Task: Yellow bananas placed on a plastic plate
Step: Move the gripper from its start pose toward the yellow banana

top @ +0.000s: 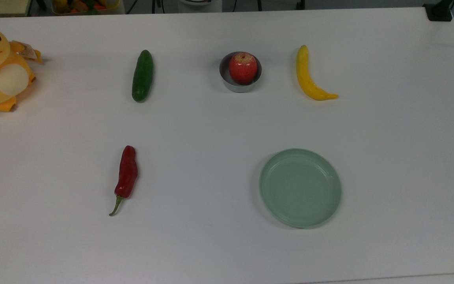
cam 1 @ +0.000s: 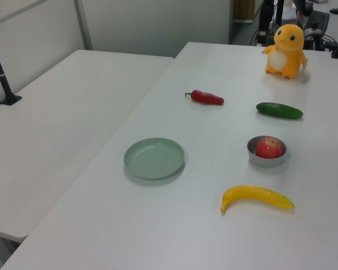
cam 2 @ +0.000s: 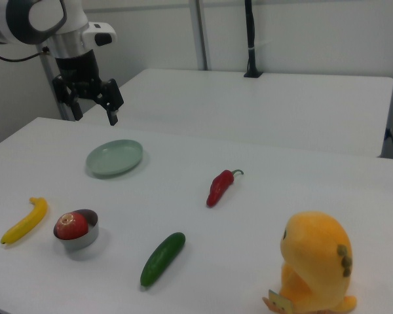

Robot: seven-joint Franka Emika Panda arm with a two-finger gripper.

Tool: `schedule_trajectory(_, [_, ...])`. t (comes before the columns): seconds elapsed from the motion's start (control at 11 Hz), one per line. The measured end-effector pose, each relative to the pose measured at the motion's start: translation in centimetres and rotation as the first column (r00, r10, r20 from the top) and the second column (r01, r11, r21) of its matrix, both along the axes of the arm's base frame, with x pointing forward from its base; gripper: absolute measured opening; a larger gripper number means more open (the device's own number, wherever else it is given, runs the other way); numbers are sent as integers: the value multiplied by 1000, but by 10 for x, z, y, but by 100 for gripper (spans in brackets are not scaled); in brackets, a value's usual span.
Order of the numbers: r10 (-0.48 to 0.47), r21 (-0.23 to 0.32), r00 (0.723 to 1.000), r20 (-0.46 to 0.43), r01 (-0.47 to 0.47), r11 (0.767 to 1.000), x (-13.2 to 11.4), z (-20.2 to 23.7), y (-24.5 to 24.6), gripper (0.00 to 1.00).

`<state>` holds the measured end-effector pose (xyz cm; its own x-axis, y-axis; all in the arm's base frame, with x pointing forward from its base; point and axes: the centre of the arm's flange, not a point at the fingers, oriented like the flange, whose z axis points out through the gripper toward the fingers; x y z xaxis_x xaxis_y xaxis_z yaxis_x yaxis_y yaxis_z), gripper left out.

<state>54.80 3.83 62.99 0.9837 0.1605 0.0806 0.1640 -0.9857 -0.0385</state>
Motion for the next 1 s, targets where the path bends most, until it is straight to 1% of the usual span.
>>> schedule_trajectory(0.73, [5, 0, 1000, 0, -5, 1000, 0, 0, 0, 100])
schedule_trajectory(0.82, [5, -1, 1000, -6, -5, 1000, 0, -1, 0, 100])
schedule_trajectory(1.0, [26, -4, 998, -55, -26, 1000, -6, -7, 0, 100])
